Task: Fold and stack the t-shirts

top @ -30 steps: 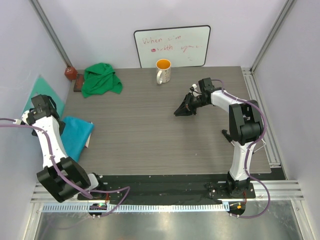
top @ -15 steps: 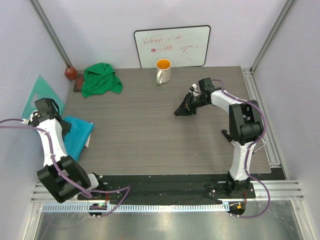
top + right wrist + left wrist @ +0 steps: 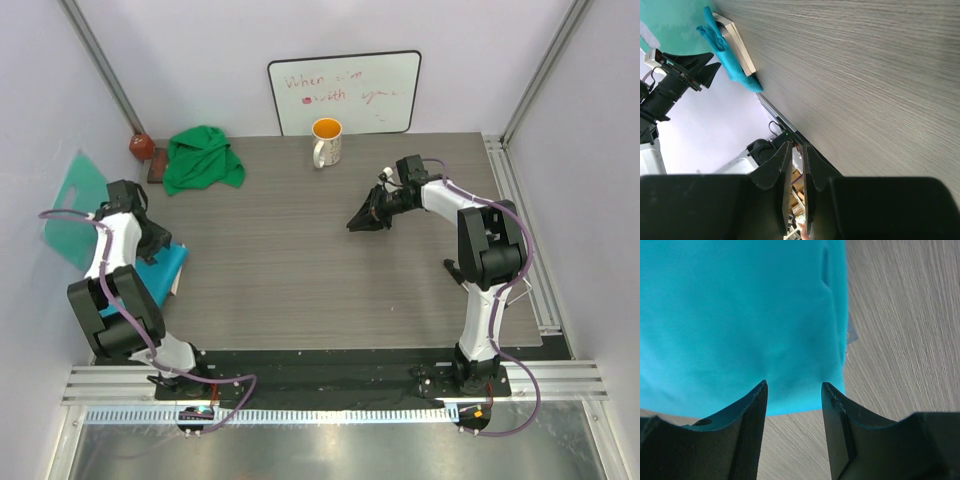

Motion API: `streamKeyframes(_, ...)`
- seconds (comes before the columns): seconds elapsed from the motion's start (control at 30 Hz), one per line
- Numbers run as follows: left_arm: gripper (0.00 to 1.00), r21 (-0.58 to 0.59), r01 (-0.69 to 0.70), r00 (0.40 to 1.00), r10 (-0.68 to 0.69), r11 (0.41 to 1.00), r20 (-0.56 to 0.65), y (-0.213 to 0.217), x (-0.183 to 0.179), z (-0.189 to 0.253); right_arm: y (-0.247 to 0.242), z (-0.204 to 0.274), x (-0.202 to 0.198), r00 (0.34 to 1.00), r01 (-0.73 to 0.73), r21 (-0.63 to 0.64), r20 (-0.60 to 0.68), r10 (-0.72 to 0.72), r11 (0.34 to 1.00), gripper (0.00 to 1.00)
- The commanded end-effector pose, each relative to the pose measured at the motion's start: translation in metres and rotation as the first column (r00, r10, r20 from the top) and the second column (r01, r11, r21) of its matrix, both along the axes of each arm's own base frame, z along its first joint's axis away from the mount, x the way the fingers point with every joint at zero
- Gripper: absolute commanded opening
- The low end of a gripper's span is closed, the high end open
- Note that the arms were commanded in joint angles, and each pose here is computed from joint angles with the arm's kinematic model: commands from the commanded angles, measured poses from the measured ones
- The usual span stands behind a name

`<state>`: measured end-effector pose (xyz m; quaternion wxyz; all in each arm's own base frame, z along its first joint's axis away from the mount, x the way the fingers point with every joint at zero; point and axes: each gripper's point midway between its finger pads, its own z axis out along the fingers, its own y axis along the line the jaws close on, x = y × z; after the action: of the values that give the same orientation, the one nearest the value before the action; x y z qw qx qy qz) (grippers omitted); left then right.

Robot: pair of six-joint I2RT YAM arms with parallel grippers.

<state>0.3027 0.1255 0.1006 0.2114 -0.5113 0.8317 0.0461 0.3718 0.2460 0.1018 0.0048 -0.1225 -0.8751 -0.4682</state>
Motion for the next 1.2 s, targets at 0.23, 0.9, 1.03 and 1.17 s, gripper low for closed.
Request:
streamKeyframes(0.23, 0.48, 0.024, 0.024, 0.999, -0.023, 0.999, -0.031, -0.003, 0.014, -0.014, 0.007, 0.018, 0.01, 1.0, 0.003, 0.033, 0.027, -0.004, 0.999, 0.19)
streamKeyframes(0.9, 0.49, -0.053, 0.154, 0.987, -0.151, 0.987, 0.059, -0.02, 0.043, -0.007, 0.002, 0.017, -0.006, 1.0, 0.003, 0.017, 0.027, -0.004, 1.0, 0.19)
streamKeyframes(1.03, 0.51, 0.01, 0.151, 0.972, -0.151, 0.988, 0.182, -0.017, 0.051, 0.041, 0.002, 0.019, -0.007, 0.999, 0.002, 0.016, 0.033, -0.002, 1.0, 0.19)
streamKeyframes(1.17, 0.56, 0.096, 0.14, 0.949, -0.162, 0.985, 0.27, -0.01, 0.054, 0.075, 0.001, 0.02, -0.006, 0.999, 0.003, 0.017, 0.036, -0.004, 1.0, 0.2)
